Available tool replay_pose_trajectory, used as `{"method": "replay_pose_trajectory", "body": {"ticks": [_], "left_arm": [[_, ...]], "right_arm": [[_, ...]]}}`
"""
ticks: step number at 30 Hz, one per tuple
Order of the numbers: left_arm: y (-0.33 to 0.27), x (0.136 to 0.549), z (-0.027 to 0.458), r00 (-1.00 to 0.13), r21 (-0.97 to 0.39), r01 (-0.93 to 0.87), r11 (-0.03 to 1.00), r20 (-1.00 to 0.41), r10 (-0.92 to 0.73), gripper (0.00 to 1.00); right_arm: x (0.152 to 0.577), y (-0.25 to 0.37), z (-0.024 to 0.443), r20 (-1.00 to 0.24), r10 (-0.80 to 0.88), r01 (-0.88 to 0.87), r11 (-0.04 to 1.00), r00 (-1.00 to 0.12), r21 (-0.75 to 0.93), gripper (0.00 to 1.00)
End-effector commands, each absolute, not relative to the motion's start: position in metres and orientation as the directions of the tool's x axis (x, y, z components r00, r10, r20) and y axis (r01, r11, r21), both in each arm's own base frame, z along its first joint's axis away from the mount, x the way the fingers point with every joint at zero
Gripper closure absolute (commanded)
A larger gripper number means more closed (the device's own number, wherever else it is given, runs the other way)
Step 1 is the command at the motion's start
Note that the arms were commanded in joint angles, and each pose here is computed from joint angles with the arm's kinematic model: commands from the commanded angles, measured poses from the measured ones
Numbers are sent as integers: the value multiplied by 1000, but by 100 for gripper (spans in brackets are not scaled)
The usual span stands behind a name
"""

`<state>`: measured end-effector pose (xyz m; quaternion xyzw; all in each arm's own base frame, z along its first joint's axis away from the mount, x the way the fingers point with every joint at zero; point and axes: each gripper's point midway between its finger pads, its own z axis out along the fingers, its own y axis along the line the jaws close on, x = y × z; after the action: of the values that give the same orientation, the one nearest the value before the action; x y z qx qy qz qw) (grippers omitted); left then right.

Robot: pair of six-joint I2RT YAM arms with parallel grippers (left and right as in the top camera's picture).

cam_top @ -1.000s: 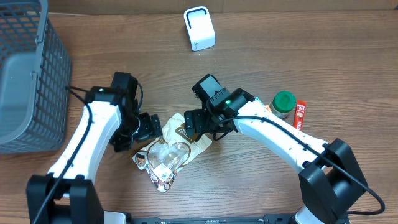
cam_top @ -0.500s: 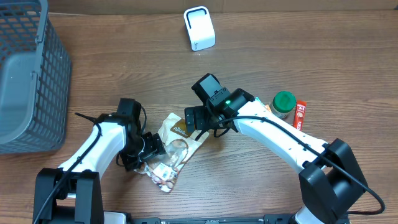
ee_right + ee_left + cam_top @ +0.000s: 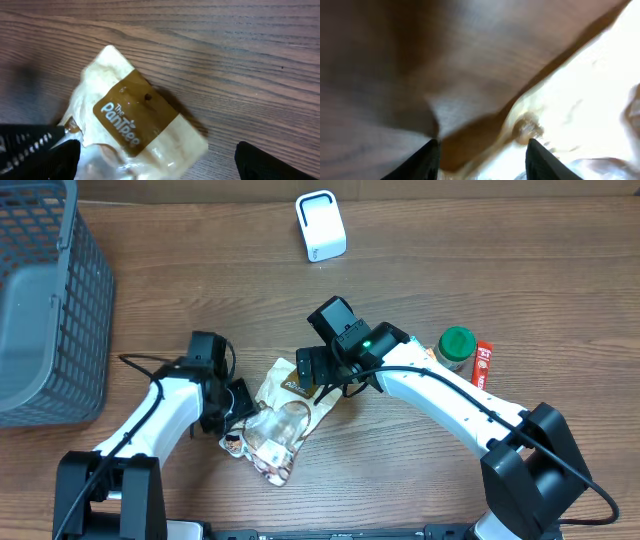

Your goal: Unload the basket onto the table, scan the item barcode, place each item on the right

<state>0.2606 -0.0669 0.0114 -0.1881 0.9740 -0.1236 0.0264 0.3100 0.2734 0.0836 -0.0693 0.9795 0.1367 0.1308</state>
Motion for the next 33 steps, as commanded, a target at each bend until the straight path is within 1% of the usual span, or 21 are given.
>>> {"method": "replay_pose_trajectory", "body": {"ticks": [1,2,4,5,7,10,15,19,21,25,29,33], "left_arm": [[-68,299,41,-943,-269,-268,925,-122,-309,44],[-68,303,50,-943,-270,-267,925,-125,-309,37],[-68,307,74,-944,-263,-278,924,-104,-313,30],[-68,305,82,-942,-258,-293,921,-86,-324,28],[-69,293,94,-935,-237,-339,910,-20,-354,23],[-66,261,97,-896,-166,-443,881,112,-429,20],[-61,215,86,-806,-38,-556,830,268,-527,25],[-61,192,69,-710,38,-648,761,332,-621,28],[-66,187,59,-687,24,-671,741,356,-633,29],[-87,179,41,-664,-64,-696,715,435,-608,33],[-86,177,22,-668,-80,-703,707,416,-617,39],[-84,179,9,-670,-92,-712,696,385,-635,40]], "right_arm": [[316,274,91,-303,-95,-176,952,-948,252,0],[316,274,91,-303,-95,-176,952,-948,252,0],[316,274,91,-302,-95,-176,952,-948,252,0],[316,274,91,-302,-95,-176,952,-948,252,0],[316,274,91,-303,-95,-176,952,-948,252,0],[316,274,91,-302,-96,-176,952,-949,252,0],[316,274,91,-302,-96,-176,952,-949,252,0],[316,274,91,-300,-96,-176,952,-949,251,0],[316,273,91,-299,-96,-175,952,-949,250,0],[316,273,91,-300,-96,-176,952,-949,250,0],[316,273,91,-299,-97,-176,952,-949,250,0],[316,274,91,-300,-96,-176,952,-949,251,0]]}}
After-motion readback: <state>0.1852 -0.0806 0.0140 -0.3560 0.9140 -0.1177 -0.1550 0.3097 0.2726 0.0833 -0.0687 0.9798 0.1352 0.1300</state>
